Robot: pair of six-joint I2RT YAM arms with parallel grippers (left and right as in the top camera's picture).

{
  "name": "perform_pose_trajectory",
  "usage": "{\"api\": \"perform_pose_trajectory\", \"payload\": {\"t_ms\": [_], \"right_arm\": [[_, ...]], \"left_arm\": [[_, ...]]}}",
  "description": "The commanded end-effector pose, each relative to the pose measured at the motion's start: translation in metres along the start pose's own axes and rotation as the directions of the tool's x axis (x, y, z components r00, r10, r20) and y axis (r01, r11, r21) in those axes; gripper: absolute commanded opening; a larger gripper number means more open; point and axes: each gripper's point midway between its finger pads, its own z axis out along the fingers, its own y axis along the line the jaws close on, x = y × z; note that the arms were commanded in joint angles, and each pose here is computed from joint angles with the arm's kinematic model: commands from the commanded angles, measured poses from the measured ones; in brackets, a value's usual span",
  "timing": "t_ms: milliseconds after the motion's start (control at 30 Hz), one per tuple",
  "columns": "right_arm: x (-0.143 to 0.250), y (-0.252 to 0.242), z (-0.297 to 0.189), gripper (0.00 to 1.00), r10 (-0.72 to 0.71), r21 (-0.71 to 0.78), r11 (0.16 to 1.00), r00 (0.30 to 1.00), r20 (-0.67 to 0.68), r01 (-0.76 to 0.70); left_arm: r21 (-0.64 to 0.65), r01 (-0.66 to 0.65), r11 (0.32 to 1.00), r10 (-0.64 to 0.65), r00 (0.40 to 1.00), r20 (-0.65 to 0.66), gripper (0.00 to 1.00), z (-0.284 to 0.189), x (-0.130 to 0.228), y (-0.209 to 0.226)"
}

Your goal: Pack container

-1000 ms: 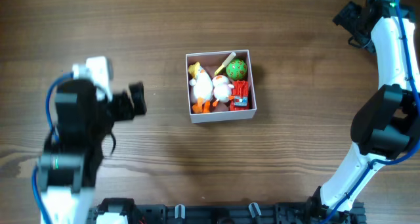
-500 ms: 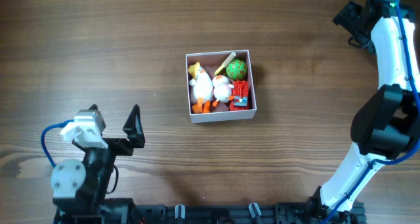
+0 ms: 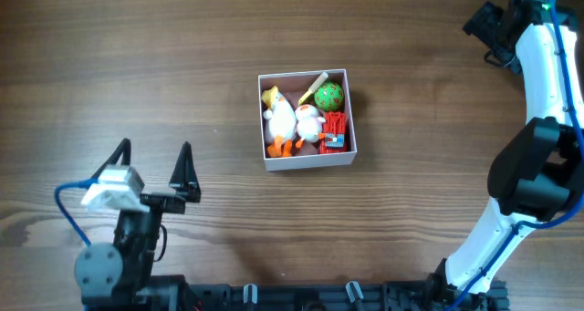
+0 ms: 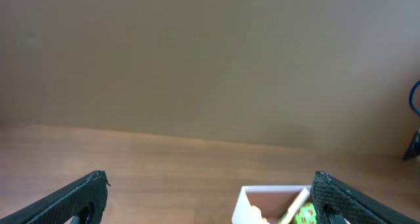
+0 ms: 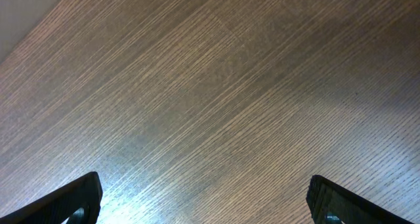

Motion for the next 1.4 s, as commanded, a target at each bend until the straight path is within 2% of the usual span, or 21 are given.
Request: {"api": "perform_pose_trajectory", "payload": {"t_ms": [0,300,633,867,1133,1367], "right_arm": [[-0.005,0.001,-0.012,1.0,0.014,-0.015,1.0,1.0,0.019,-0.013],[-0.004,0.001,-0.012,1.0,0.013,-0.015,1.0,1.0,0.019,-0.013],[-0.004,0.001,-0.012,1.0,0.013,-0.015,1.0,1.0,0.019,-0.013],[-0.005,0.001,-0.012,1.0,0.014,-0.015,1.0,1.0,0.019,-0.013],[-0.004,0.001,-0.012,1.0,0.013,-0.015,1.0,1.0,0.019,-0.013],[-0.004,0.001,-0.012,1.0,0.013,-0.015,1.0,1.0,0.019,-0.013]], "left_arm": [[0.005,-0.03,1.0,0.029,0.998,0.058,1.0,-0.01,-0.004,0.0],[0.052,-0.041,0.998,0.035,0.993,0.11,1.0,-0.021,-0.012,-0.011],[0.095,-0.034,0.995,0.026,0.996,0.085,1.0,-0.017,0.002,-0.017],[0.101,-0.043,0.994,0.03,0.992,0.126,1.0,-0.012,0.003,-0.016],[0.088,-0.045,0.995,0.031,0.989,0.146,1.0,-0.003,0.021,-0.009],[0.009,-0.037,0.999,0.034,0.983,0.182,1.0,0.006,0.046,0.012]]}}
